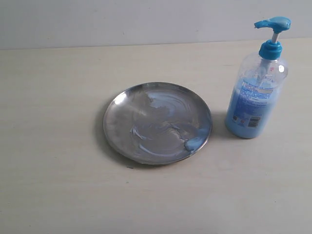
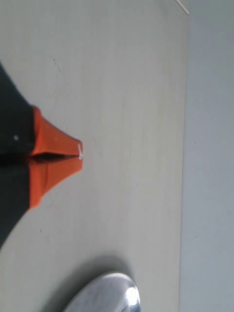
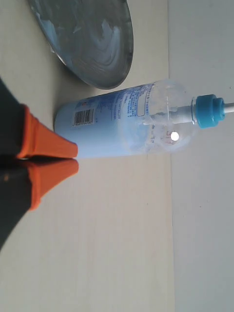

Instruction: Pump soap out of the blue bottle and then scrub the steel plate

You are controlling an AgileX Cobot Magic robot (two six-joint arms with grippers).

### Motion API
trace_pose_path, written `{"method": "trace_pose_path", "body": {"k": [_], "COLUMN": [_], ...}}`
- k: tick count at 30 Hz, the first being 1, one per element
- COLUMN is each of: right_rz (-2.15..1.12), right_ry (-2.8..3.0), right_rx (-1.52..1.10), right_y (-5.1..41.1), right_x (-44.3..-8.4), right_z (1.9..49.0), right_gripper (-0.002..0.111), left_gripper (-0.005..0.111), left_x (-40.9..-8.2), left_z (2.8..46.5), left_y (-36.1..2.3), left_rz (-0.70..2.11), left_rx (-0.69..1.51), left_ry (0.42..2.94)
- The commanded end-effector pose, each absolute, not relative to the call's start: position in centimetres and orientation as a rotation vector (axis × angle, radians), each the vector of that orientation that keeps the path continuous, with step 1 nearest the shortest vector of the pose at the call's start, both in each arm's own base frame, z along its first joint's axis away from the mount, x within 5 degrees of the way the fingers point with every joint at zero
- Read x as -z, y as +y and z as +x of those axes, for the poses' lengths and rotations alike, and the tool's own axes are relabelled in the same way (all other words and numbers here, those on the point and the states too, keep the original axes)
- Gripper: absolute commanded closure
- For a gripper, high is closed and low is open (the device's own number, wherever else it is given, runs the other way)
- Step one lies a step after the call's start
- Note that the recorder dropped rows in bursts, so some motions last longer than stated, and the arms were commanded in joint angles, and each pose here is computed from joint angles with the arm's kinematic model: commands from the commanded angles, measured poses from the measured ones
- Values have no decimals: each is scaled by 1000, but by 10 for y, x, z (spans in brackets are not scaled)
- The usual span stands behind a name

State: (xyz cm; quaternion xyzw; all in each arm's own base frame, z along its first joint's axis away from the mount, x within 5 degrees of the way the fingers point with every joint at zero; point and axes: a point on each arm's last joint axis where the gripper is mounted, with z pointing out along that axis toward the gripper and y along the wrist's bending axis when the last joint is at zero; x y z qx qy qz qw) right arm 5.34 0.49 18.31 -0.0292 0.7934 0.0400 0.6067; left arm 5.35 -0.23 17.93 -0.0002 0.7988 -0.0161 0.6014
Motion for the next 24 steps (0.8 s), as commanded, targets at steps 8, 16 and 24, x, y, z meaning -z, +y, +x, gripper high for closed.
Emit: {"method": "trace_pose_path", "body": {"k": [8,16,24], "right_rz": [-71,-75,-76], "right_ry": [1843,1909,1964], "right_rx": [-78,-74,-72], "right_y": [6,8,10], "right_x": [-221,-243,-265], "right_z": [64,82,106], "right_gripper": [108,108,108], "left_gripper": [107,107,107], "left_x": [-181,-181,-181], "left_z": [53,53,53], "left_y": [-2,-2,-2], "left_rz": [4,4,4], "left_rx": [34,34,34], "left_ry": [1836,1836,1836]}}
